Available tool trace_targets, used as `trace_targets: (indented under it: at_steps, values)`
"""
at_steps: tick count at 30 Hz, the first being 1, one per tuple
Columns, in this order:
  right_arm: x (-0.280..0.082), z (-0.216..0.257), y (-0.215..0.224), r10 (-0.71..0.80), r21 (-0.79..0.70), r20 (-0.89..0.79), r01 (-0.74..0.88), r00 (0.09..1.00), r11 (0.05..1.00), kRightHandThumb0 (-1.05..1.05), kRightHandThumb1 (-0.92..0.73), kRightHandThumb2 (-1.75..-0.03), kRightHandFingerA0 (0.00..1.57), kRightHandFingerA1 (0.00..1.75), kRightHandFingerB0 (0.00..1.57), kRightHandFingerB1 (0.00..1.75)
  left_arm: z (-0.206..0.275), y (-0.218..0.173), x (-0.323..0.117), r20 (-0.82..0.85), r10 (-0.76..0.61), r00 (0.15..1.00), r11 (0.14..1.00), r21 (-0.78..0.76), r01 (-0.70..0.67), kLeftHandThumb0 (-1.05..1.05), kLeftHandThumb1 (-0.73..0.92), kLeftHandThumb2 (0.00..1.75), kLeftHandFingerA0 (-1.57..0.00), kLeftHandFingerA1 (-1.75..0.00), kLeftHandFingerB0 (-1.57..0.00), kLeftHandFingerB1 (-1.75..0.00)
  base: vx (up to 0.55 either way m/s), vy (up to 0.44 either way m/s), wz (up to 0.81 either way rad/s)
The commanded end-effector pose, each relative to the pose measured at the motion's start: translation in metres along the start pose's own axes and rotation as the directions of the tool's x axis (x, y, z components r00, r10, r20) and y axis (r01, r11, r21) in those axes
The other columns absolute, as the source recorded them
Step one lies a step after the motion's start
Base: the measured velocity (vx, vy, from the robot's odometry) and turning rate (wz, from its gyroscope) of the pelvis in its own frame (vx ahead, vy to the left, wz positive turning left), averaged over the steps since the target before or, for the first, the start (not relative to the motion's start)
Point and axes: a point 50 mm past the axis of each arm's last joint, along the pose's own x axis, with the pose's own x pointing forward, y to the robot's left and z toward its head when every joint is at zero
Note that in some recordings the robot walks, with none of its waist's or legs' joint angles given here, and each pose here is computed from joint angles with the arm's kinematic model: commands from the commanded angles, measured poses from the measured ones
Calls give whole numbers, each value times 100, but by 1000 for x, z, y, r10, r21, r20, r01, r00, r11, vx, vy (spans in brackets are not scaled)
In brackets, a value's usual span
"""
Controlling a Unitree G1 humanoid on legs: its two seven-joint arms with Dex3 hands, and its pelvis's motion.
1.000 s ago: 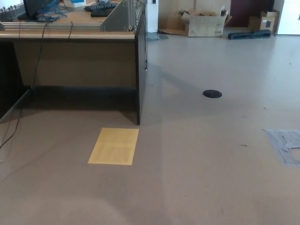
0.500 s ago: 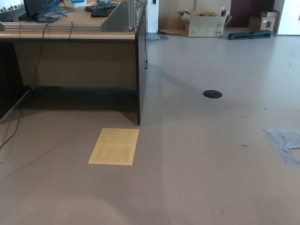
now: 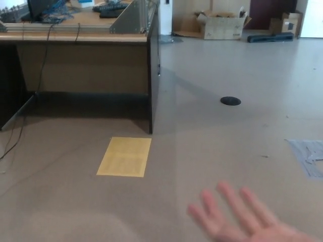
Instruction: The robot extends its left hand to pick up an emotional support dumpling from the palm of a person and brings its hand down by its side. Then it extends its arm again to hand the dumpling back to the person.
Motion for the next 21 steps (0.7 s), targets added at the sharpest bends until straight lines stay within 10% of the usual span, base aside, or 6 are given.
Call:
trace_targets:
  at_steps: [1,9,11,19,21]
  values:
    - [3,1,-5,-26,-2,-6,26,1000,1000,-28,-60,-58,83,53,68,47,89,-41,20,158,-211,965,916,378,139,-6,79,63,-86,-121,-89,-84,0,0,0]
    - [2,0,-8,-23,-7,-6,23,1000,1000,-28,-60,-58,82,53,68,47,141,-125,31,101,-482,870,668,685,290,-17,67,60,-98,-110,-97,-73,0,0,2]
    - [2,1,-5,-9,-12,-2,9,1000,1000,-29,-61,-58,82,52,69,48,153,-194,22,-5,-641,767,415,839,352,-17,66,59,-96,-111,-93,-82,0,0,0]
    - [3,3,-7,-9,-24,7,9,1000,1000,-29,-61,-58,82,52,69,48,135,-266,27,-190,-768,611,171,859,482,-28,67,60,-96,-102,-94,-79,0,0,1]
    - [7,8,-10,-11,-37,27,12,1000,999,-29,-61,-58,82,53,70,48,134,-320,21,-272,-823,499,-10,884,467,-28,65,59,-102,-95,-98,-69,0,0,0]
